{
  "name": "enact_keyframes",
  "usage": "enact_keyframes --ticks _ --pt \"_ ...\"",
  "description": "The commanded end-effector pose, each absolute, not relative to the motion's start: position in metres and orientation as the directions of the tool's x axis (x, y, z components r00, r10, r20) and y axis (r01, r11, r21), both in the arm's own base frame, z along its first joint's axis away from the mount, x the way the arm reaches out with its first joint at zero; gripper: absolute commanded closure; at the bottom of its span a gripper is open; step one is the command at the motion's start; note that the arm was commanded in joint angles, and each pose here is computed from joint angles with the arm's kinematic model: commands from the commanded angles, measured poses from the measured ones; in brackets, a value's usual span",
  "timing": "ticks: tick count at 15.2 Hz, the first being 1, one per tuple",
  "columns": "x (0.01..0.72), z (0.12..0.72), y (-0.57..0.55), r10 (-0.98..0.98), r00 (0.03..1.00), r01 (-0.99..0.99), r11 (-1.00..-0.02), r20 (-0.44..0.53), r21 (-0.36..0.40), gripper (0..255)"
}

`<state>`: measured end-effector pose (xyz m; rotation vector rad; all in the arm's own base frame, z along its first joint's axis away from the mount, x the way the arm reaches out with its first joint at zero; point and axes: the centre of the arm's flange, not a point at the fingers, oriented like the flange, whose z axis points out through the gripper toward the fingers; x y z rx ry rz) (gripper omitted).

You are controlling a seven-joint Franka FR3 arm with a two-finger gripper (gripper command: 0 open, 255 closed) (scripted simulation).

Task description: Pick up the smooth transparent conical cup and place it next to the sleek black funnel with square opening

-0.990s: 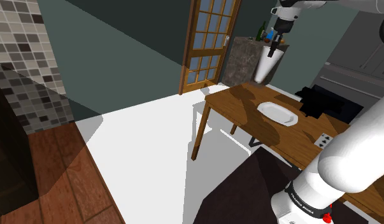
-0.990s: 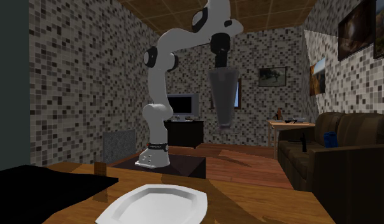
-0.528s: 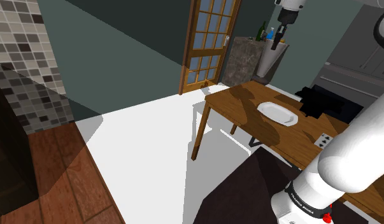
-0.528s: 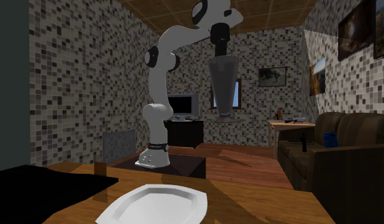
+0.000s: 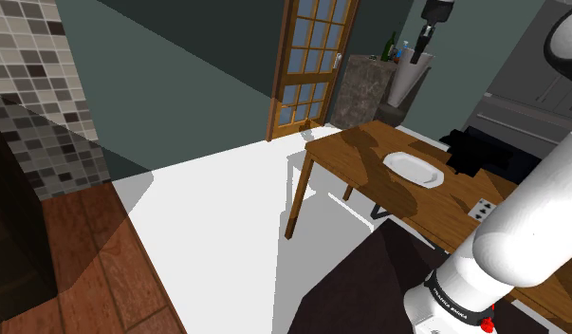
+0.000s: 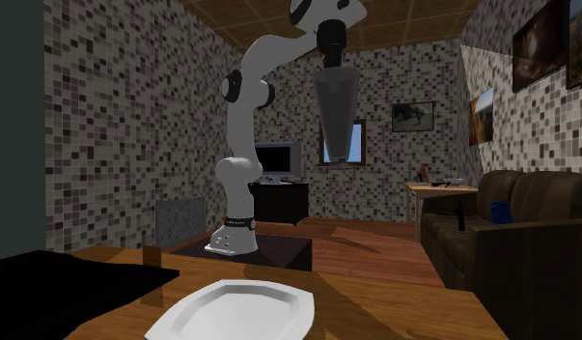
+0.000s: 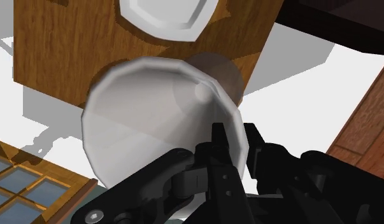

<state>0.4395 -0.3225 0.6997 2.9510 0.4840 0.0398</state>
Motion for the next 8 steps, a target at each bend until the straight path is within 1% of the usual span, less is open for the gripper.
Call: enact_keyframes --ticks 1,8 --pt "0.424 0.702 -0.336 0.319 0.948 0.315 -0.937 0.002 0.153 255" --pt "0.353 0.703 -0.395 0.319 0.948 0.315 -0.937 0.002 0.153 255"
